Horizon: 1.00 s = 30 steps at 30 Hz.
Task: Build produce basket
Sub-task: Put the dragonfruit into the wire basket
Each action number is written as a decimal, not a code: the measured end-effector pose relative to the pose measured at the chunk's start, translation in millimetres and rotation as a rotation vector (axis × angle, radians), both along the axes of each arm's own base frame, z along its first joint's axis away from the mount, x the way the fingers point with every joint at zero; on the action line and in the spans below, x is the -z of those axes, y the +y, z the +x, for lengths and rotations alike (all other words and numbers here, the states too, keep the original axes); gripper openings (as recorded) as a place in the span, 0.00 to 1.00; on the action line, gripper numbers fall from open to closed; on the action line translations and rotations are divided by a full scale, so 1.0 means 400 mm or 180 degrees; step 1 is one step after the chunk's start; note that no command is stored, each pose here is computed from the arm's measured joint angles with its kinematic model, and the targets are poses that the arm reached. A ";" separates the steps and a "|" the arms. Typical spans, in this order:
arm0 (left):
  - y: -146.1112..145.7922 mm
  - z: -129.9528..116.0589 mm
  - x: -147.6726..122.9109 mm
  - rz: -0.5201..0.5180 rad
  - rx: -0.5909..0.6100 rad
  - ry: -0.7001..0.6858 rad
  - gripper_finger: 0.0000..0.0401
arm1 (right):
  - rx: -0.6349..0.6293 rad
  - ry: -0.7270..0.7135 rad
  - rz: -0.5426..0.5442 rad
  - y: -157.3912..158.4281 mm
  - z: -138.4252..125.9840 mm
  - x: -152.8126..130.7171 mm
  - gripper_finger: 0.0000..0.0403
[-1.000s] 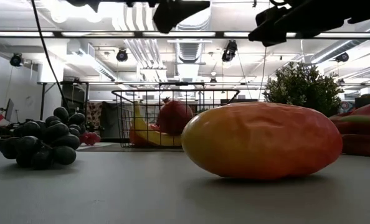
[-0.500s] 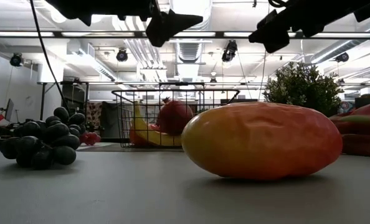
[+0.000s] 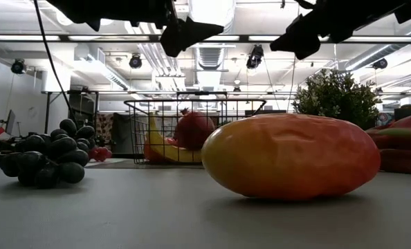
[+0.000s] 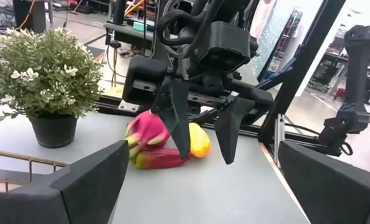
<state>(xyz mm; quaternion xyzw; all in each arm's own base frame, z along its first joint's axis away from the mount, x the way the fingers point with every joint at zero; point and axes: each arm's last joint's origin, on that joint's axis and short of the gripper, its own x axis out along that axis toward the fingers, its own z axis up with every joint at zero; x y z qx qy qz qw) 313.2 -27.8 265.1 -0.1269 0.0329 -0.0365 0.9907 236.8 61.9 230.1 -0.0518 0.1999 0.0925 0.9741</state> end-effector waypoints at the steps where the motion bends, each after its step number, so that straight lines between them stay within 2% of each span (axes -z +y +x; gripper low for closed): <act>1: 0.000 0.000 0.000 -0.0002 0.0000 0.0001 0.98 | 0.0018 0.0006 0.0018 0.000 0.000 0.000 0.57; 13: 0.000 0.000 0.000 0.0000 0.0000 0.0002 0.98 | 0.0129 0.0031 0.0104 -0.002 0.000 0.001 0.57; 19: 0.000 0.000 -0.001 -0.0077 -0.0022 0.0004 0.98 | 0.0196 0.0045 0.0216 -0.002 0.000 0.001 0.66; 24: 0.000 0.001 0.002 -0.0075 -0.0030 0.0016 0.98 | 0.0339 0.0095 0.0150 -0.005 0.004 -0.011 0.75; 30: 0.001 0.002 0.002 -0.0077 -0.0069 0.0013 0.98 | 0.0325 0.0169 0.0129 0.001 0.013 -0.057 0.76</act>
